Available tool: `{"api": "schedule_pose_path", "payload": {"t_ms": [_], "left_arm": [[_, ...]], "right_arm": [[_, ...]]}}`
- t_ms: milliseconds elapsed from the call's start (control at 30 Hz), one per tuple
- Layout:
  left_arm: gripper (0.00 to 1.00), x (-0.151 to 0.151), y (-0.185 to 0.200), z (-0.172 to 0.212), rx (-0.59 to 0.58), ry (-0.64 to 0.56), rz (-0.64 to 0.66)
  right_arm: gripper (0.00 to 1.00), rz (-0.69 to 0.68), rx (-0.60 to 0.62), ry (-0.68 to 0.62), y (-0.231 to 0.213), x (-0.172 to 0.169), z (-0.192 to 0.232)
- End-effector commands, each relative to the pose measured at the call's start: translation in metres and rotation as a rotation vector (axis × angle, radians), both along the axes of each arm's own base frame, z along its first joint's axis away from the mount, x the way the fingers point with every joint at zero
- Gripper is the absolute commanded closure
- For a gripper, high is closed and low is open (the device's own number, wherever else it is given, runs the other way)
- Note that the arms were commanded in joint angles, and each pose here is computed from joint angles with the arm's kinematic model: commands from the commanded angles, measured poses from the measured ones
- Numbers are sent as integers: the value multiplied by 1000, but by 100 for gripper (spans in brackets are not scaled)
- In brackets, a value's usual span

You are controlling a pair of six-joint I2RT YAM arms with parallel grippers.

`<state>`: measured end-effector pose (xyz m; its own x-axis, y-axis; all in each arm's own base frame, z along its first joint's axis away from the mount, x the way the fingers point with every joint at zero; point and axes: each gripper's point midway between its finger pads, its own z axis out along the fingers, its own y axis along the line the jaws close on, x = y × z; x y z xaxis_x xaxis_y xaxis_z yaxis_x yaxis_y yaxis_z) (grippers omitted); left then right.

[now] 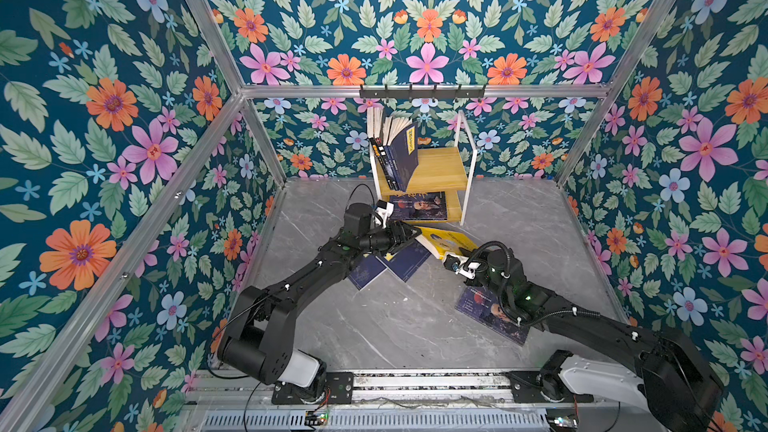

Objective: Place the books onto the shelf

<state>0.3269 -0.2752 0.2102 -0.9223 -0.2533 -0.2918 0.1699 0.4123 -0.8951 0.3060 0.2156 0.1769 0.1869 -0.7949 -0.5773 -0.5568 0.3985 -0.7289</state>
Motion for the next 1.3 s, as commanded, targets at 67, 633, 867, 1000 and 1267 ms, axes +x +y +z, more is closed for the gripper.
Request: {"api": "schedule_pose_path", "payload": {"t_ms": [67,633,867,1000,1267], "left_arm": [[43,12,51,-19,173,-77,110],[27,35,196,16,459,-377,432],[20,42,218,16,504,-410,474],[15,48,234,29,605,-443,502],[10,46,256,28,799,-497,506]], "right_arm": [[100,-16,32,-9,1,4,17],[100,-69,-120,-106,30,55,51],[100,-130,-152,-120,40,80,53],[100,-149,-160,-136,47,93,54],[100,-151,-203,-132,73,124,34]]}}
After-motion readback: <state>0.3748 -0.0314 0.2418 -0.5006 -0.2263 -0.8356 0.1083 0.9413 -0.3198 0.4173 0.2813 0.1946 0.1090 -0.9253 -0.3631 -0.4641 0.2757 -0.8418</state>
